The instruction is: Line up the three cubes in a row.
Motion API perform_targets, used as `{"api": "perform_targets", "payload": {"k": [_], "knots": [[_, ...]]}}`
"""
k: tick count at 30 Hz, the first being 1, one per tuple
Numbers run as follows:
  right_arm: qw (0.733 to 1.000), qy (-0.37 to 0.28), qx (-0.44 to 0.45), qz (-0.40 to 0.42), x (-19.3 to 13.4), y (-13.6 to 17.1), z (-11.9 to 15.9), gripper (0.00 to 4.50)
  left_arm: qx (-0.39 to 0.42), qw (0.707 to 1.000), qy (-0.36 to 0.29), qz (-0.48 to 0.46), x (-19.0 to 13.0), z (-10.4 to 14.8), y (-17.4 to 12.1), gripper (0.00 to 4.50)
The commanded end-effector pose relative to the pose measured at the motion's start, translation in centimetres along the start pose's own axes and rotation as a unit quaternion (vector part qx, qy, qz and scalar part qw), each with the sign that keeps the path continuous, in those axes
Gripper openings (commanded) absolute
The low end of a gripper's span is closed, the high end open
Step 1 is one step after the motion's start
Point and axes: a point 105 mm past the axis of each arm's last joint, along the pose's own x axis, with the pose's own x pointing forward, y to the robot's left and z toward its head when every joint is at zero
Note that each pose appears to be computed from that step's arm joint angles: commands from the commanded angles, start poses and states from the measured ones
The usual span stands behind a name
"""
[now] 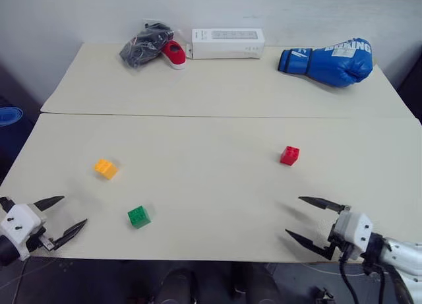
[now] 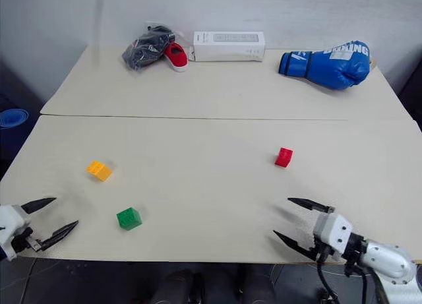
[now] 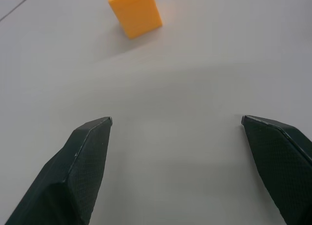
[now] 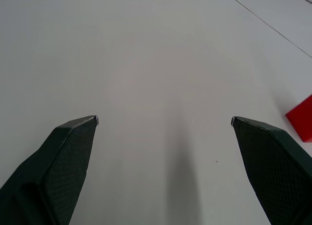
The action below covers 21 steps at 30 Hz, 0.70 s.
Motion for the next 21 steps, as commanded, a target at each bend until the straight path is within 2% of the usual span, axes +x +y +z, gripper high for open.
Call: {"api": "perform_targets", "payload": {"k": [1, 3, 5, 8, 12, 17, 21], "knots": [[1.000, -0.011, -0.012, -0.013, 0.2, -0.4, 0.4, 4.50, 0.014, 1.000, -0.010, 0.007, -0.4, 1.1, 0.6, 4.49], [0.999, -0.017, -0.009, -0.029, 0.4, -0.8, 0.6, 4.50, -0.017, 1.000, -0.022, -0.006, -0.3, 1.5, 0.2, 4.49], [0.998, -0.032, 0.002, -0.056, 0.1, -1.3, 1.2, 4.50, -0.059, 0.997, -0.045, -0.028, 0.3, 2.9, -0.4, 4.49], [0.991, -0.018, 0.027, -0.128, -2.4, -2.3, 1.1, 4.50, -0.078, 0.985, -0.073, -0.136, 1.9, 6.9, -2.4, 4.49], [0.969, 0.015, 0.070, -0.237, -5.8, -2.4, -0.1, 4.50, -0.059, 0.973, -0.136, -0.178, 4.3, 11.3, -3.0, 4.49], [0.936, 0.038, 0.113, -0.330, -7.7, -1.0, -1.5, 4.50, -0.026, 0.959, -0.143, -0.245, 6.3, 12.1, -5.6, 4.49], [0.932, 0.021, 0.117, -0.343, -5.5, -0.7, -1.2, 4.50, -0.019, 0.955, -0.169, -0.244, 7.6, 13.0, -5.7, 4.49]]}}
